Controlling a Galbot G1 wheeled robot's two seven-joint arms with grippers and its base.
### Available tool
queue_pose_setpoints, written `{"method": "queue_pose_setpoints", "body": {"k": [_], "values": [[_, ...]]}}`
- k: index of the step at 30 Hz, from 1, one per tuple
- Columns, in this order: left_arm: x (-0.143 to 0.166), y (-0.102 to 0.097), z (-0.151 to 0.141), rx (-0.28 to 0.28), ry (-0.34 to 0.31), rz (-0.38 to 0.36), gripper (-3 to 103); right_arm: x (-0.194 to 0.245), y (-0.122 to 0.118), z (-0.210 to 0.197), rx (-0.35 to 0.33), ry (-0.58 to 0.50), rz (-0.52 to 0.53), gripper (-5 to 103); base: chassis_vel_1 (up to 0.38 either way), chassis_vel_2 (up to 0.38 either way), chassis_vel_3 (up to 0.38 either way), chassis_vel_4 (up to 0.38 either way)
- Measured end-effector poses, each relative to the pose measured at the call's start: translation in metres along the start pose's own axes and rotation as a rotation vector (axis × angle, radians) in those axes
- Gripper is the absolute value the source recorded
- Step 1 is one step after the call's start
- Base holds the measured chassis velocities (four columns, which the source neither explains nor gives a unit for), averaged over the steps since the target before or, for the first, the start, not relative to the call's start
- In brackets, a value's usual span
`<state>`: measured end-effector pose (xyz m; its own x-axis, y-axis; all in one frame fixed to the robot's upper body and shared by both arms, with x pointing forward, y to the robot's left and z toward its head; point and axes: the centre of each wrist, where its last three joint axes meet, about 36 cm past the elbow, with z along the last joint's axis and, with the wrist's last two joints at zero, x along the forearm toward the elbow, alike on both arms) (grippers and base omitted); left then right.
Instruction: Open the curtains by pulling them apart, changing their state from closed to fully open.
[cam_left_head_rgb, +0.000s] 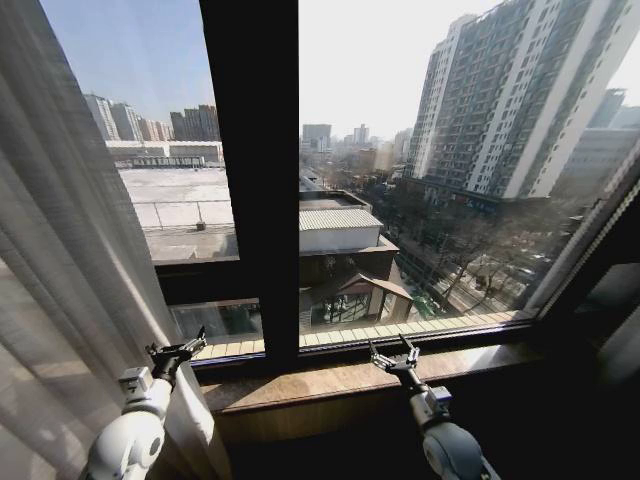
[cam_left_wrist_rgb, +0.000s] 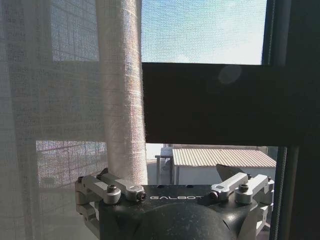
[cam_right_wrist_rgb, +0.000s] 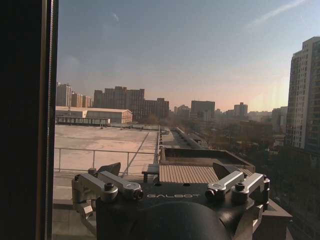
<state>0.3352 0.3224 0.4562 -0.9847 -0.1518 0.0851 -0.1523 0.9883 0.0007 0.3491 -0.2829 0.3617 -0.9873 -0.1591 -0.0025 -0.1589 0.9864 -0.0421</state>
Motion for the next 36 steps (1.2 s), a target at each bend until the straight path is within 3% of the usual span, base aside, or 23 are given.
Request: {"method": "queue_pose_setpoints", "body": {"k": [3, 9, 13, 20, 23, 26, 32, 36], "values": [[0.016, -0.013, 0.023, -0.054, -0.057, -0.02, 100, 0.0, 0.0, 0.0, 0.0, 0.0, 0.0, 100, 0.0, 0.0, 0.0, 0.0], [0.031, -0.02, 0.038, -0.064, -0.067, -0.053, 100, 0.0, 0.0, 0.0, 0.0, 0.0, 0.0, 100, 0.0, 0.0, 0.0, 0.0], [0.032, -0.004, 0.037, -0.082, -0.075, -0.114, 100, 0.0, 0.0, 0.0, 0.0, 0.0, 0.0, 100, 0.0, 0.0, 0.0, 0.0], [0.038, 0.019, 0.037, -0.105, -0.06, -0.159, 100, 0.0, 0.0, 0.0, 0.0, 0.0, 0.0, 100, 0.0, 0.0, 0.0, 0.0], [0.035, 0.028, 0.041, -0.097, -0.055, -0.147, 100, 0.0, 0.0, 0.0, 0.0, 0.0, 0.0, 100, 0.0, 0.0, 0.0, 0.0], [0.019, 0.039, 0.044, -0.063, -0.066, -0.086, 100, 0.0, 0.0, 0.0, 0.0, 0.0, 0.0, 100, 0.0, 0.0, 0.0, 0.0], [-0.007, 0.048, 0.044, -0.057, -0.086, -0.061, 103, 0.0, 0.0, 0.0, 0.0, 0.0, 0.0, 100, 0.0, 0.0, 0.0, 0.0], [-0.015, 0.049, 0.042, -0.039, -0.093, -0.061, 89, 0.0, 0.0, 0.0, 0.0, 0.0, 0.0, 100, 0.0, 0.0, 0.0, 0.0]]}}
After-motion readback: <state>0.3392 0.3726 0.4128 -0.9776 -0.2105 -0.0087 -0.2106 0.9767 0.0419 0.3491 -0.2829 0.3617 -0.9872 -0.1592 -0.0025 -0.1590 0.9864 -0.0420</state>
